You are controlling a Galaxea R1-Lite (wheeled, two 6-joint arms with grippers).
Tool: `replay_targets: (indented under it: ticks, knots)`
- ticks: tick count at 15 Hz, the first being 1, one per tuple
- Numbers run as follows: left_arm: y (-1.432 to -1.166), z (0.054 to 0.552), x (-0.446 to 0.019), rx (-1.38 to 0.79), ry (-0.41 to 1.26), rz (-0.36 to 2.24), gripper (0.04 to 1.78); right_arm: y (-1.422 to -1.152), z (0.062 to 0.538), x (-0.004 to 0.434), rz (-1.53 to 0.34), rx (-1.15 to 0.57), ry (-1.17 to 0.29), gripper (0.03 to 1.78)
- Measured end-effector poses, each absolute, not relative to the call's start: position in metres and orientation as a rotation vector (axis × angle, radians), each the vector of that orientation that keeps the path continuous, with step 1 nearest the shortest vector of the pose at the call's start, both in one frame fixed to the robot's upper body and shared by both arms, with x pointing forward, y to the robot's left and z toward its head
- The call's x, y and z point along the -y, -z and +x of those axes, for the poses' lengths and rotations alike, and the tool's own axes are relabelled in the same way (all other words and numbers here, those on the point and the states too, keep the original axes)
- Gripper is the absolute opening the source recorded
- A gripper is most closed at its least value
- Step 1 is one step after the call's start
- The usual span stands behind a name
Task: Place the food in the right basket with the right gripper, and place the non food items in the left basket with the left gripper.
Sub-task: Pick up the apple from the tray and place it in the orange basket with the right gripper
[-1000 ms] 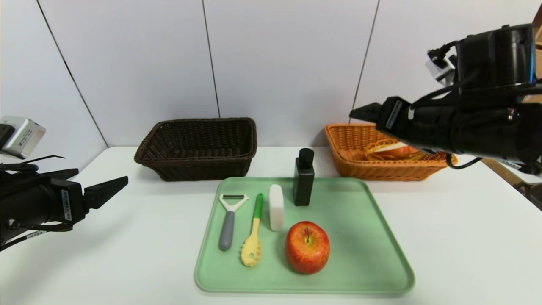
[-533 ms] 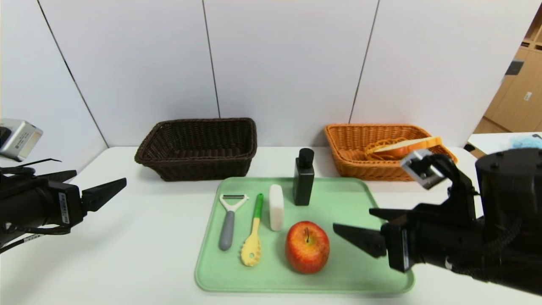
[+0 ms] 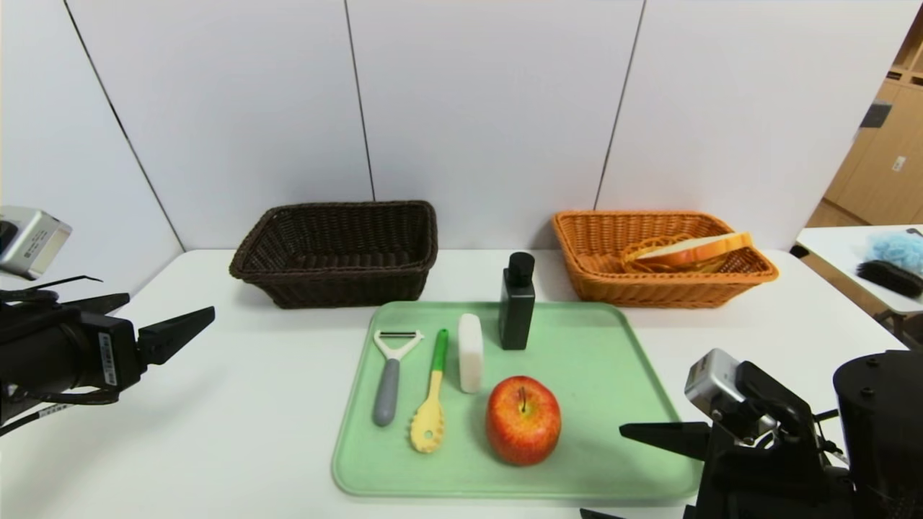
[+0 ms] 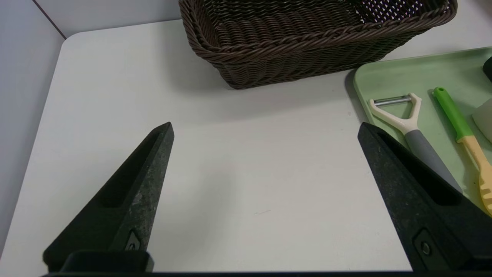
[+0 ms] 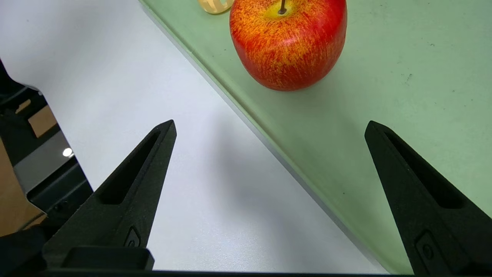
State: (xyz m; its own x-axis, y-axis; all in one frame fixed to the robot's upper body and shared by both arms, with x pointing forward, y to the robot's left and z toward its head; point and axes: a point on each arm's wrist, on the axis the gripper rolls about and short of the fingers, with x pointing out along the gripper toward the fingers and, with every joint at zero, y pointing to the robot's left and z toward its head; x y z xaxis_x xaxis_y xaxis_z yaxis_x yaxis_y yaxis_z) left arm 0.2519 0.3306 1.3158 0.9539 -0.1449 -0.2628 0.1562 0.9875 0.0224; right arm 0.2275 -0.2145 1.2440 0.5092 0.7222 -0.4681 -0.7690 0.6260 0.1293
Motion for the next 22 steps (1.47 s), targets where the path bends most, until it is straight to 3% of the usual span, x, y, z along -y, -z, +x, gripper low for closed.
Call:
replay_targets:
  ticks: [7,22]
  knots:
    - [-1.314,0.249,-0.331,-0.266,0.153,0.043,1.69,-1.233,0.253,0.193,-0.144,-0.394,-0.925,1.69]
    - [-1.312,0.249,-0.331,-0.275,0.153,0.041,1.69,-1.194,0.289,0.155,-0.152,-0.414,-0.932,1.7]
